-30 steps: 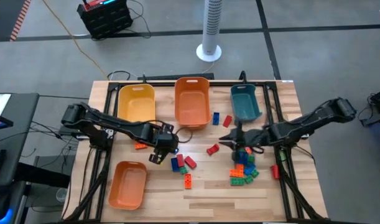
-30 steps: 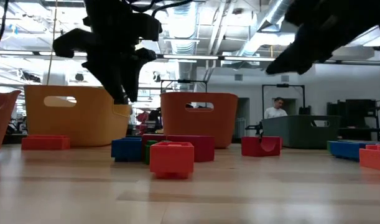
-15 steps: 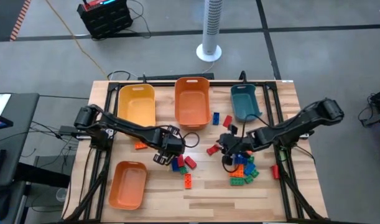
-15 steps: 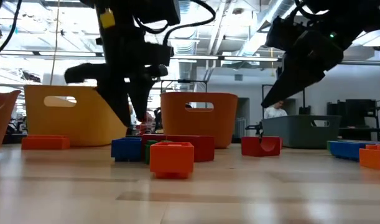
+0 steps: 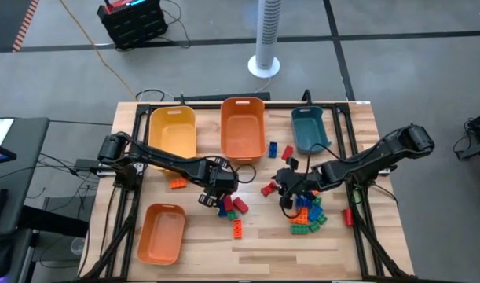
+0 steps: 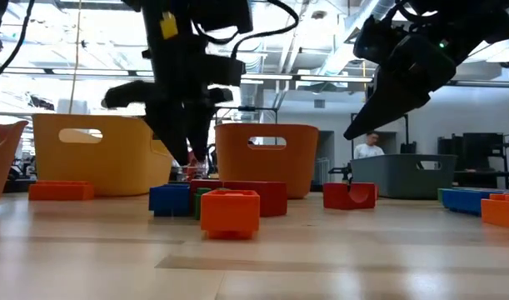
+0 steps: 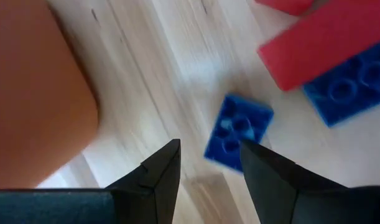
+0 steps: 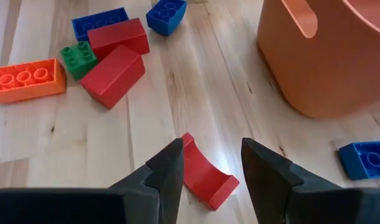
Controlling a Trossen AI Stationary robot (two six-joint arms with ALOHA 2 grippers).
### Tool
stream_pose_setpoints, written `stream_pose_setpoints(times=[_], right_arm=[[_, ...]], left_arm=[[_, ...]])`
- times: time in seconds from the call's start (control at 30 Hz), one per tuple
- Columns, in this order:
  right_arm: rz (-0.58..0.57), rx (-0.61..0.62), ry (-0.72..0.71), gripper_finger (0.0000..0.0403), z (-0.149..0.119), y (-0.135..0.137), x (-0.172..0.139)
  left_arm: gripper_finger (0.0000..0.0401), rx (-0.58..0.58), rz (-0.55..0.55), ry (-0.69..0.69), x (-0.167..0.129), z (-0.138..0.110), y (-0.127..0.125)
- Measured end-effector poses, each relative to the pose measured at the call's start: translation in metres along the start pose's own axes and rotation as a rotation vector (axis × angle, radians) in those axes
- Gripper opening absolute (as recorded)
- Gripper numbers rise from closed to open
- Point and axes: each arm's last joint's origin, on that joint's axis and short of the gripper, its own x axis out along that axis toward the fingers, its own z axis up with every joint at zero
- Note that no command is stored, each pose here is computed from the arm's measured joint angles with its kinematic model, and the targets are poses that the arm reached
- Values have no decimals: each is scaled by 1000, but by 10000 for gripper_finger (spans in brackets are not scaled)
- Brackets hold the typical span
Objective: Sort blocks
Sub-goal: Put the blue game piece into the yellow bin
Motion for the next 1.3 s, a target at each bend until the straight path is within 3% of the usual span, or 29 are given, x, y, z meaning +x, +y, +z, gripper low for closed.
stream_pose_setpoints(times=[0.3,0.63,1.03,1.3], right_arm=[[1,-13,3,175,0,0,0],[5,-9,-8,175,1,1,0],[13,-5,-34,175,3,2,0],[18,0,-48,175,5,2,0]], left_arm=[[161,-40,14,-43,-14,10,4],[163,-8,-84,-48,-11,6,9],[258,40,-89,-34,0,0,4],[273,59,-58,-24,12,-5,-1]])
